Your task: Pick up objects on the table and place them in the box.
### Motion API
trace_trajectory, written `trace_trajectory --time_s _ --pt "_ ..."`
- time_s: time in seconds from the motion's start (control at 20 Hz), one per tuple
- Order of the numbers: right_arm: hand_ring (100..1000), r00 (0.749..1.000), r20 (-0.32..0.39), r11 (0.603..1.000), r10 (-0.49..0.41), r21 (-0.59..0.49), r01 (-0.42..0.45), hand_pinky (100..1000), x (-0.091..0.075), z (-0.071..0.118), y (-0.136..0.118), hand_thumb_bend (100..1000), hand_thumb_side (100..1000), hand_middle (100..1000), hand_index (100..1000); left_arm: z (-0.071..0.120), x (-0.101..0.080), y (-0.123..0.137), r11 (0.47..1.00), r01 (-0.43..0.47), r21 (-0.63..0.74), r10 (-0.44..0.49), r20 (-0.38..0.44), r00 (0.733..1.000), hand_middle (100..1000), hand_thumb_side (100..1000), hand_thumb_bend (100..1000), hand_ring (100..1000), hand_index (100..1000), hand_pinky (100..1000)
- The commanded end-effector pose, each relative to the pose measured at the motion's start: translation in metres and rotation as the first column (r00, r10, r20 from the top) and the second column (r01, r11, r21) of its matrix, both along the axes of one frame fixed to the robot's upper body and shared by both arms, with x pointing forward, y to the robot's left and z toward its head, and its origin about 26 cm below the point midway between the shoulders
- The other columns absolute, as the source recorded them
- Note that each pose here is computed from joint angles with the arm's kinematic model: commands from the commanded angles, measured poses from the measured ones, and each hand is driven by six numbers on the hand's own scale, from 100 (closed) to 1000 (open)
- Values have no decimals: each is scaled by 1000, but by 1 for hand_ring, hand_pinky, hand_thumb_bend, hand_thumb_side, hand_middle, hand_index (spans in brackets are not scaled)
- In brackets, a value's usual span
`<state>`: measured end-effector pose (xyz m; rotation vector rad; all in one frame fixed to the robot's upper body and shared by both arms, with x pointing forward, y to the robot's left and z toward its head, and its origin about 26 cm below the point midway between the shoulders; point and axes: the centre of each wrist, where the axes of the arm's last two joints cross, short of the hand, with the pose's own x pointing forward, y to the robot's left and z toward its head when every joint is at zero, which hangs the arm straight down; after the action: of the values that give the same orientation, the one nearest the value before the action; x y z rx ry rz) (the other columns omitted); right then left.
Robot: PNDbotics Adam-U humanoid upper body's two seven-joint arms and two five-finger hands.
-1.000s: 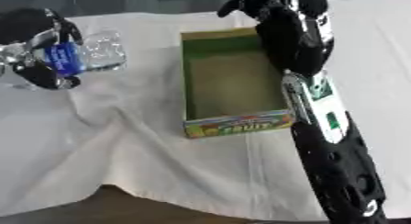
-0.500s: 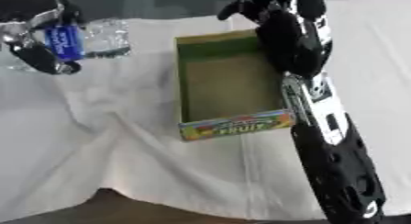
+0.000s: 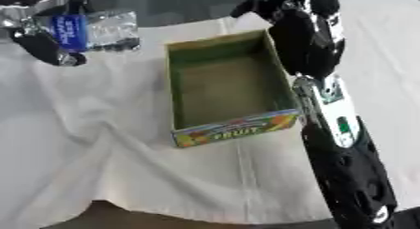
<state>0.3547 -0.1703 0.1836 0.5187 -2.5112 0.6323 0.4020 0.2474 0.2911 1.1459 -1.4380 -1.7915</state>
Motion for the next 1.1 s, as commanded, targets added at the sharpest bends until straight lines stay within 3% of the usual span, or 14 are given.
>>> trace_trajectory --time_s 0.05,0.7,0.75,0.8,1.1 --pt "818 1000 26 1000 -8 7 8 619 -1 8 -1 411 1000 865 938 18 -3 -7 1000 23 9 -23 42 999 178 100 290 243 329 100" --pt "801 997 76 999 9 45 -13 617 -4 22 2 405 1000 852 905 22 6 -49 992 127 19 -127 37 991 196 100 281 241 327 100" --pt "800 996 84 998 17 53 -22 617 -5 25 3 458 1000 852 904 22 7 -53 991 135 20 -136 34 990 196 100 281 241 328 100" --pt "795 995 94 998 24 63 -30 616 -7 28 4 404 1000 847 895 21 8 -56 990 141 22 -142 30 989 199 100 279 241 327 100" --pt "783 990 137 992 43 112 -58 614 -14 43 7 401 1000 837 876 12 19 -70 988 154 23 -154 -1 988 202 100 278 243 327 100"
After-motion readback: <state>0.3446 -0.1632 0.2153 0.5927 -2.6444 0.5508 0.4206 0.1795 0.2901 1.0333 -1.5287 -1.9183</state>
